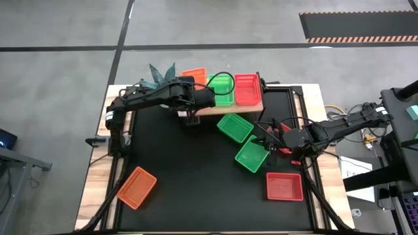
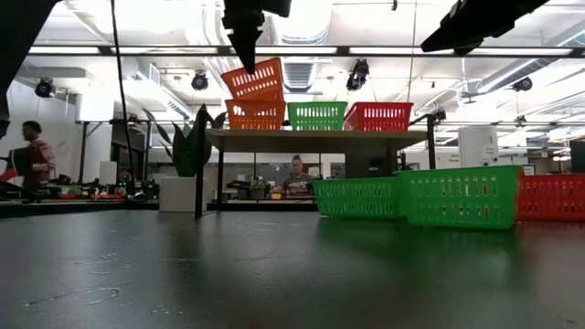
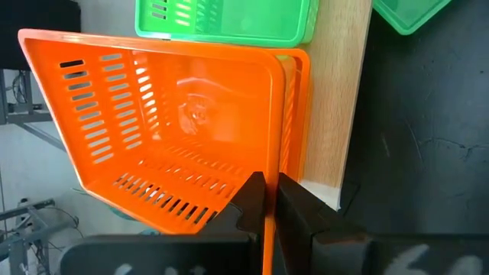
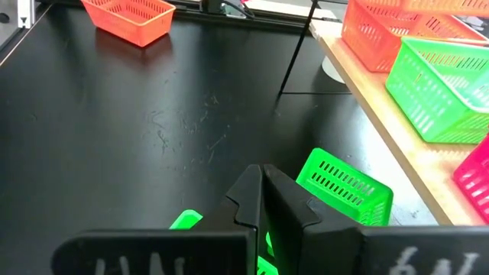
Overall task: Stack baskets on shelf by color
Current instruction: Stack the top orange bin on top of the orange bin on the shelf
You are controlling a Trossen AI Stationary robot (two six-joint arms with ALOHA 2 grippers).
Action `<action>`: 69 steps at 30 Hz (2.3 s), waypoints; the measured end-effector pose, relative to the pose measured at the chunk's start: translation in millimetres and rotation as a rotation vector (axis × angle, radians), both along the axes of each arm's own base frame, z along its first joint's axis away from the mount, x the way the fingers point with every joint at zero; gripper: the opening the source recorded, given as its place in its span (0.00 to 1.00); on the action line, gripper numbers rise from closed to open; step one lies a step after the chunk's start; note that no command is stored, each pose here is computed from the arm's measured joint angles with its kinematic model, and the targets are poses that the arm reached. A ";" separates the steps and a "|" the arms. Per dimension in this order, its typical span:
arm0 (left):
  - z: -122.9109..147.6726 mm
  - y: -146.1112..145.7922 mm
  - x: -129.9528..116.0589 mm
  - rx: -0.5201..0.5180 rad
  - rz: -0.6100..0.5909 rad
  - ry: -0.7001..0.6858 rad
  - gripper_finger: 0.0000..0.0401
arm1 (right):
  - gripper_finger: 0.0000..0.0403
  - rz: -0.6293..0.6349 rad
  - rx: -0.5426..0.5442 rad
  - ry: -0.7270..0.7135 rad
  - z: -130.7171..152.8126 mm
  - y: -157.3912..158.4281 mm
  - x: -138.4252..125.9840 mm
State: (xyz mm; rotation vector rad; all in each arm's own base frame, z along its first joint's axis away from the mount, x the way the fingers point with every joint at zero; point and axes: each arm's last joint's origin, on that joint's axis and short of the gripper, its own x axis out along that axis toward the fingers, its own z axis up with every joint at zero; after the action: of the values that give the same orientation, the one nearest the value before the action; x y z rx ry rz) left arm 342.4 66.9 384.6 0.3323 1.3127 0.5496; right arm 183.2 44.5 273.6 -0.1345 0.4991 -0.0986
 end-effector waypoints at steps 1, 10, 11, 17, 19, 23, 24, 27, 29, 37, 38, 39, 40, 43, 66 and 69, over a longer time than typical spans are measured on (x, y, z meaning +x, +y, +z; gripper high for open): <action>0.0 0.0 0.0 0.000 0.000 0.000 0.00 | 0.02 0.000 0.000 0.000 0.0 0.0 0.0; -0.6 1.4 0.4 0.000 0.004 0.000 0.01 | 0.02 -0.008 0.013 -0.002 0.0 0.0 0.0; -0.5 1.5 0.3 0.000 0.004 0.000 0.01 | 0.02 -0.008 0.013 -0.002 0.0 0.0 0.0; -0.6 2.8 0.2 0.000 0.008 0.000 0.03 | 0.02 -0.008 0.013 -0.002 0.0 -0.1 0.0; -0.6 2.8 0.2 0.000 0.008 0.000 0.03 | 0.02 -0.008 0.013 -0.001 -0.1 0.0 0.0; -0.6 2.8 0.2 -0.001 0.007 -0.001 0.03 | 0.02 -0.008 0.013 -0.002 0.0 -0.1 0.0; -0.6 2.8 0.2 -0.001 0.007 -0.001 0.03 | 0.02 -0.008 0.013 -0.001 -0.1 0.0 0.0; -0.6 2.8 0.3 0.000 0.006 0.000 0.03 | 0.02 -0.012 0.020 -0.002 -0.1 0.0 0.0; -0.6 3.0 0.2 0.000 0.006 0.000 0.03 | 0.02 -0.017 0.029 -0.003 -0.1 -0.1 0.0; -0.7 3.0 0.5 0.000 0.006 -0.001 0.03 | 0.02 -0.017 0.030 -0.003 -0.1 0.0 0.0; -0.6 3.0 0.6 0.000 0.006 -0.002 0.03 | 0.02 -0.017 0.030 -0.003 -0.1 0.0 0.0; -0.5 3.2 0.8 0.001 0.006 -0.005 0.03 | 0.02 -0.017 0.030 -0.003 -0.1 -0.1 0.0; -0.5 3.6 0.9 0.001 0.008 -0.007 0.03 | 0.02 -0.017 0.030 -0.003 -0.1 0.0 0.0; -0.5 4.7 0.6 0.000 0.010 -0.007 0.03 | 0.02 -0.017 0.030 -0.003 -0.1 -0.1 0.0; -1.2 11.5 -0.6 -0.028 0.017 -0.006 0.03 | 0.02 -0.024 0.042 -0.004 -0.2 -0.1 0.0; -1.3 11.6 -0.6 -0.038 0.015 -0.008 0.03 | 0.02 -0.023 0.042 -0.004 -0.2 0.0 0.0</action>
State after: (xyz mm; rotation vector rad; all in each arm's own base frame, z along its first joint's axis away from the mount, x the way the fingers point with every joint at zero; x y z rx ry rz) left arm 341.7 78.6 383.3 0.2885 1.3170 0.5376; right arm 183.2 44.5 273.3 -0.0873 0.4984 -0.1108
